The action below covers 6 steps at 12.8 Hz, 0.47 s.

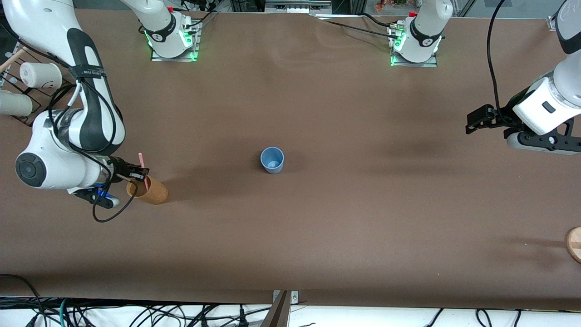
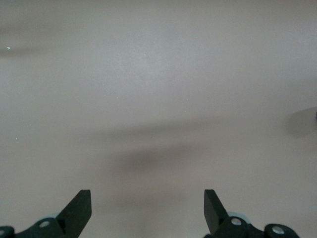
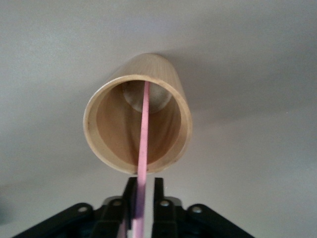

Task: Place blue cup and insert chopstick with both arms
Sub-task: 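Grasp the pink chopstick with the right gripper and pull it out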

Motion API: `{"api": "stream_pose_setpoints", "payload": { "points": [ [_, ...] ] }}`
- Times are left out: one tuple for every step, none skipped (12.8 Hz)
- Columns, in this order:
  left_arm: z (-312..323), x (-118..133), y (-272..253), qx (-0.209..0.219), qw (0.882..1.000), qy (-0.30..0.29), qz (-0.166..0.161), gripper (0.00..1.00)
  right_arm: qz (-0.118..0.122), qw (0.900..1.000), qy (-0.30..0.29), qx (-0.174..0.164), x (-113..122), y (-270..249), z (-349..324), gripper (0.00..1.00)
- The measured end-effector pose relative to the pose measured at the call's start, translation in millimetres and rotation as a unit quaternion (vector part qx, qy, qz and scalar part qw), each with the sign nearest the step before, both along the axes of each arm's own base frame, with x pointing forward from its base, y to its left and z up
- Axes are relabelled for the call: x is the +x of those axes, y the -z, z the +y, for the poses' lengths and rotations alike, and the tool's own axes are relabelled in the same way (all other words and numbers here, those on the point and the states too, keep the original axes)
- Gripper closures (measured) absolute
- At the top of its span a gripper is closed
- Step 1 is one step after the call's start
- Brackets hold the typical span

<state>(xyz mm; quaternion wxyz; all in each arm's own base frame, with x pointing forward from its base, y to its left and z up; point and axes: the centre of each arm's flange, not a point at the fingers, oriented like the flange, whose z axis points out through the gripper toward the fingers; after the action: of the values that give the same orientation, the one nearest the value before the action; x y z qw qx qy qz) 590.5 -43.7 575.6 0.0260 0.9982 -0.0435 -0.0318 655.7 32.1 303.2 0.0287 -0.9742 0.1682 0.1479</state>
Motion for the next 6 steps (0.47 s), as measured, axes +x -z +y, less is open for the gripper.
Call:
{"api": "stream_pose_setpoints", "payload": {
  "points": [
    [0.0,0.1,0.0,0.0,1.0,0.0,0.0,0.0,0.0,1.0,-0.004,0.001,0.0,0.5,0.0,0.84],
    [0.0,0.1,-0.2,0.0,1.0,0.0,0.0,0.0,-0.001,1.0,-0.007,0.002,0.5,-0.4,0.1,0.92],
    [0.0,0.1,-0.3,0.0,1.0,0.0,0.0,0.0,-0.003,1.0,-0.01,0.003,1.5,-2.7,0.5,0.92],
    [0.0,0.1,-0.4,0.0,1.0,0.0,0.0,0.0,-0.001,1.0,-0.014,0.005,2.4,-7.3,1.3,0.92],
    [0.0,0.1,-0.5,0.0,1.0,0.0,-0.001,0.0,0.004,1.0,-0.019,0.007,3.7,-16.3,2.7,0.92],
    [0.0,0.1,-0.6,0.0,1.0,0.0,-0.001,0.0,0.012,1.0,-0.023,0.009,5.6,-31.1,4.3,0.92]
  ]
}}
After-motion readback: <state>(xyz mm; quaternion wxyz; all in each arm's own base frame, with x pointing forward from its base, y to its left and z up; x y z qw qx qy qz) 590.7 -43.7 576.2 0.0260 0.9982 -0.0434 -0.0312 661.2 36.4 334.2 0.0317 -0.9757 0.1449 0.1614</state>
